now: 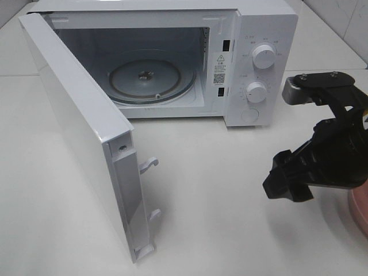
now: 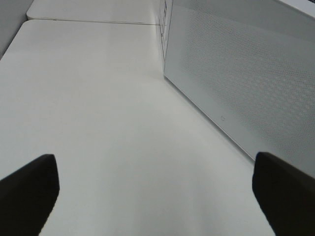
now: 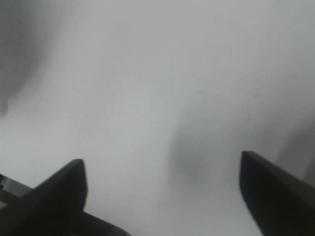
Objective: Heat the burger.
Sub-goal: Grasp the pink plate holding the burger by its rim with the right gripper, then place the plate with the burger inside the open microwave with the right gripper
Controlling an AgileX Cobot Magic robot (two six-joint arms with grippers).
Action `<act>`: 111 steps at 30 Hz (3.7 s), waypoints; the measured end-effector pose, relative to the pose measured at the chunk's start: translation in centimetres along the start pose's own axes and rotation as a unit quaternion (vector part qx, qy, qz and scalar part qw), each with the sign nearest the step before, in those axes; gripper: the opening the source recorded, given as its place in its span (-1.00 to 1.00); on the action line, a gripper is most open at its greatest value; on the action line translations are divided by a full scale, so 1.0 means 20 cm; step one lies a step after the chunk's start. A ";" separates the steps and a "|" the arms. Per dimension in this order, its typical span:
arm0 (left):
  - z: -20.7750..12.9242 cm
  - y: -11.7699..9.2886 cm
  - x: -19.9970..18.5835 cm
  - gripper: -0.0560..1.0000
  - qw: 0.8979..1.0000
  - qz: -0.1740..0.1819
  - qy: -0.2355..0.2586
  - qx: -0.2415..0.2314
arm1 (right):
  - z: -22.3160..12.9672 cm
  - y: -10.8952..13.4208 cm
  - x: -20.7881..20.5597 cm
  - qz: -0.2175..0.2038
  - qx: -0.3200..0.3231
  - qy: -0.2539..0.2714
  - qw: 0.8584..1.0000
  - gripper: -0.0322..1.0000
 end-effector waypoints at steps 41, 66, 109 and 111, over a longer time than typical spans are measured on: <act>0.00 0.00 0.00 0.98 1.000 0.000 0.000 0.000 | -0.24 -0.53 -0.05 -0.126 0.114 0.099 0.981 0.73; 0.00 0.00 0.00 0.98 1.000 0.000 0.000 0.000 | -0.34 -0.56 0.37 -0.100 0.130 0.176 0.971 0.61; 0.00 0.00 0.00 0.98 1.000 0.000 0.000 0.000 | -0.33 -0.58 0.37 -0.134 0.106 0.187 0.967 -0.92; 0.00 0.00 0.00 0.98 1.000 0.000 0.000 0.000 | -0.33 -0.57 0.37 -0.136 0.103 0.188 0.967 -0.92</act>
Point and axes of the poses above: a point on each arm's last joint axis where the gripper is mounted, x pointing out along that axis toward the gripper, y along the wrist's bending axis when the last joint is at zero, z = x × y, the point moved 10 cm from there along x, pointing out along that axis toward the gripper, and after that the axes turned 4 degrees about -x, right-handed, at the moved point
